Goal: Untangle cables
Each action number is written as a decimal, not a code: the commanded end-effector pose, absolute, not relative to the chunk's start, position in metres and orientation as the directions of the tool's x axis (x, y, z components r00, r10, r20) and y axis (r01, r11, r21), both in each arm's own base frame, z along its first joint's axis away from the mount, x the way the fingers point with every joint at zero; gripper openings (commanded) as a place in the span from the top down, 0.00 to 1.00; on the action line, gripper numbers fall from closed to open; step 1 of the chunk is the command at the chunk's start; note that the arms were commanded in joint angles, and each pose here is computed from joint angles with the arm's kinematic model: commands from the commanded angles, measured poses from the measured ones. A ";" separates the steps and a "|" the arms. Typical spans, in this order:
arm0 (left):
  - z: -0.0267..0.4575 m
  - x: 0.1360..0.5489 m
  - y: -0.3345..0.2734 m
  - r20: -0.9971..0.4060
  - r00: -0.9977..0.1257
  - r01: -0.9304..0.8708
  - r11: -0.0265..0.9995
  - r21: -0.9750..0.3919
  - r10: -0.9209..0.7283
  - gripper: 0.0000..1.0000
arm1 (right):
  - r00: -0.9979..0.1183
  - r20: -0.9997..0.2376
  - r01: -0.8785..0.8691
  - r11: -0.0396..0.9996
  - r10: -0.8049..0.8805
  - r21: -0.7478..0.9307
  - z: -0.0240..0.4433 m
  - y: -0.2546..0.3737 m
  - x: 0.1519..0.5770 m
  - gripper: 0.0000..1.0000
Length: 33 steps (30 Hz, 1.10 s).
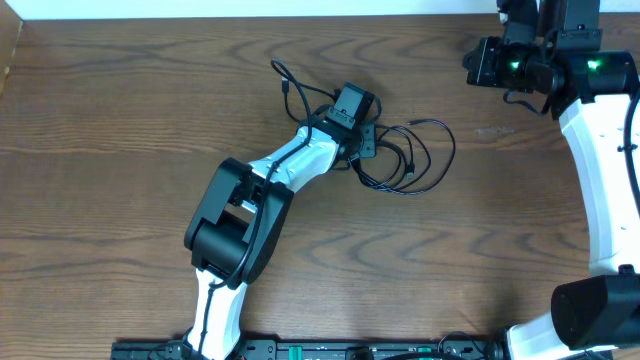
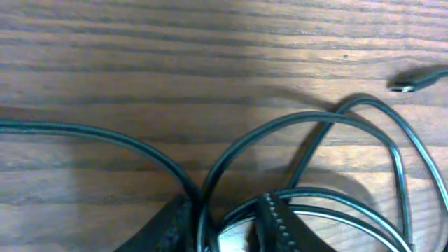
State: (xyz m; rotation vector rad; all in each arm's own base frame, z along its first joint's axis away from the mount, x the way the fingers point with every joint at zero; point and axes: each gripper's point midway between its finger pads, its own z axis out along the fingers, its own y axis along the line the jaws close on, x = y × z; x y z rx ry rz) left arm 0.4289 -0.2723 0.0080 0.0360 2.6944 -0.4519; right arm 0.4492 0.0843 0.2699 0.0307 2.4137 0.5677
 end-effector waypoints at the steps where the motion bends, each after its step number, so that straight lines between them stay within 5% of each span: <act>1: -0.017 0.430 -0.255 -0.391 -0.920 0.057 0.975 -0.214 -0.033 0.72 | -0.792 -0.593 -0.133 0.908 0.143 0.396 0.267 0.086 0.449 0.99; 7: 0.023 0.439 -0.268 -0.399 -0.915 0.093 0.932 -0.351 -0.059 0.75 | -0.801 -0.581 -0.126 0.909 0.143 0.397 0.261 0.086 0.447 0.96; 11: 0.086 0.439 -0.279 -0.416 -0.906 0.164 0.841 -0.515 -0.078 0.92 | -0.808 -0.572 -0.122 0.909 0.143 0.399 0.256 0.086 0.446 0.95; 16: 0.172 0.432 -0.278 -0.486 -0.868 0.266 0.732 -0.628 -0.101 0.93 | -0.804 -0.578 -0.125 0.909 0.143 0.398 0.257 0.086 0.447 0.95; 23: 0.250 0.420 -0.266 -0.591 -0.794 0.355 0.680 -0.641 -0.142 0.93 | -0.796 -0.592 -0.158 0.902 0.123 0.401 0.260 0.090 0.448 0.96; 33: 0.270 0.417 -0.263 -0.598 -0.780 0.351 0.664 -0.660 -0.183 0.92 | -0.766 -0.636 -0.427 0.812 -0.092 0.397 0.260 0.140 0.433 0.82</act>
